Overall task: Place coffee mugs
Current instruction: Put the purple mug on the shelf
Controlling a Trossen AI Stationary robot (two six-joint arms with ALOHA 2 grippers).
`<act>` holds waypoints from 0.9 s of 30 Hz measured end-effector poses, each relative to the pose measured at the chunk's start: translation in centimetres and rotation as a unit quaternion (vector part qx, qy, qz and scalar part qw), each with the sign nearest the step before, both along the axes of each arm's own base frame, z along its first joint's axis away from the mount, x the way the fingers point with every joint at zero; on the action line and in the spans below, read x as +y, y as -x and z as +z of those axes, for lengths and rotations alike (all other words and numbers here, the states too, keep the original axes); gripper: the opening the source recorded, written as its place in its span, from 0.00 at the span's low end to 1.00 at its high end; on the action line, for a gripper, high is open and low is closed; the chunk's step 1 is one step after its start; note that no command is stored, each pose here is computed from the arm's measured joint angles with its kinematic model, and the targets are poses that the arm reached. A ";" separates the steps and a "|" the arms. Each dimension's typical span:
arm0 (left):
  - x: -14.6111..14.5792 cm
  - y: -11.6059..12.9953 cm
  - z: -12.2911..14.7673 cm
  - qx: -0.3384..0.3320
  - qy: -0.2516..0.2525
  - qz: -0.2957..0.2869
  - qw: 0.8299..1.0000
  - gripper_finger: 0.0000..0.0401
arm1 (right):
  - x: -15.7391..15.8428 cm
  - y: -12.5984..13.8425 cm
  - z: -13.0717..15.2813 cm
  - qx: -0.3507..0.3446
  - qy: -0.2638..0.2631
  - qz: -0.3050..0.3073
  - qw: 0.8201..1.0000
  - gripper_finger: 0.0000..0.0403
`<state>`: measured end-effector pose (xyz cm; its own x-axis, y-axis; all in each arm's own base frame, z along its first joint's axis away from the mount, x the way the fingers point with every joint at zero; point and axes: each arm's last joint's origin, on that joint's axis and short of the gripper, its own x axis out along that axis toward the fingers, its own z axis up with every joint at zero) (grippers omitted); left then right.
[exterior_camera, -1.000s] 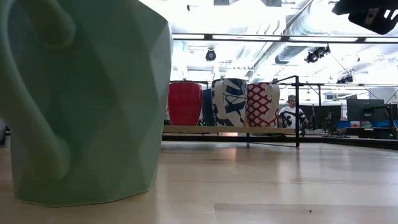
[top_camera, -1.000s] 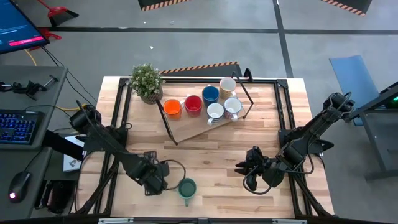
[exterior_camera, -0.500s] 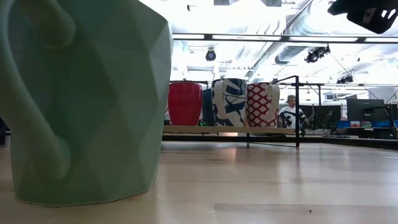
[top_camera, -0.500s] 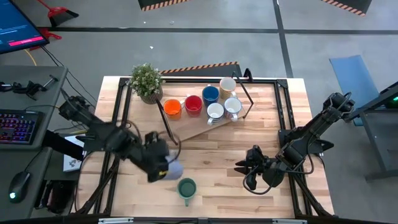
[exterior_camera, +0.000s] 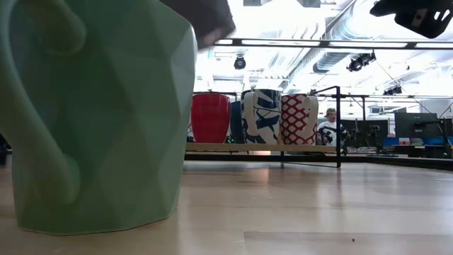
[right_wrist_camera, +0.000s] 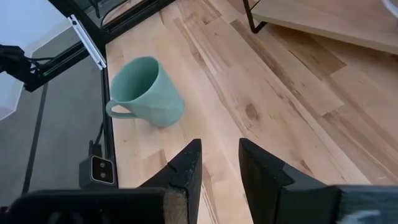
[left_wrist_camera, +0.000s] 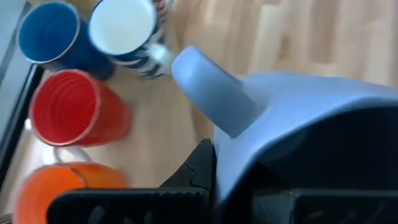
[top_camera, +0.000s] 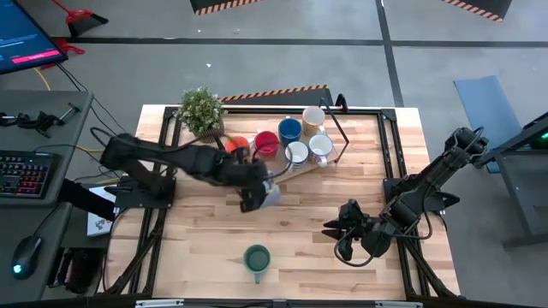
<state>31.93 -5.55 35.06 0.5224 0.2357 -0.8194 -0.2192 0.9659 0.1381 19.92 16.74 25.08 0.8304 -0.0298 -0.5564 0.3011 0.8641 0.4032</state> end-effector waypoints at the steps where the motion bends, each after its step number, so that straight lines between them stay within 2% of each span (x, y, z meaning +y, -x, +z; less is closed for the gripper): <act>1: 0.7 -0.5 -0.5 0.011 -0.005 0.004 1.000 0.01 | 0.0 0.0 0.0 0.000 0.001 0.001 1.000 0.22; 7: 4.4 -2.8 -3.3 0.067 -0.028 0.031 0.997 0.01 | 0.0 0.0 0.0 0.000 0.003 0.002 1.000 0.22; 12: 6.3 -3.4 -5.5 0.134 -0.028 0.037 0.990 0.01 | 0.1 0.0 0.0 0.003 -0.006 0.005 1.000 0.22; 27: 7.1 -2.6 -9.0 0.257 -0.019 0.038 0.966 0.01 | 0.1 0.0 0.0 0.006 -0.008 0.010 1.000 0.22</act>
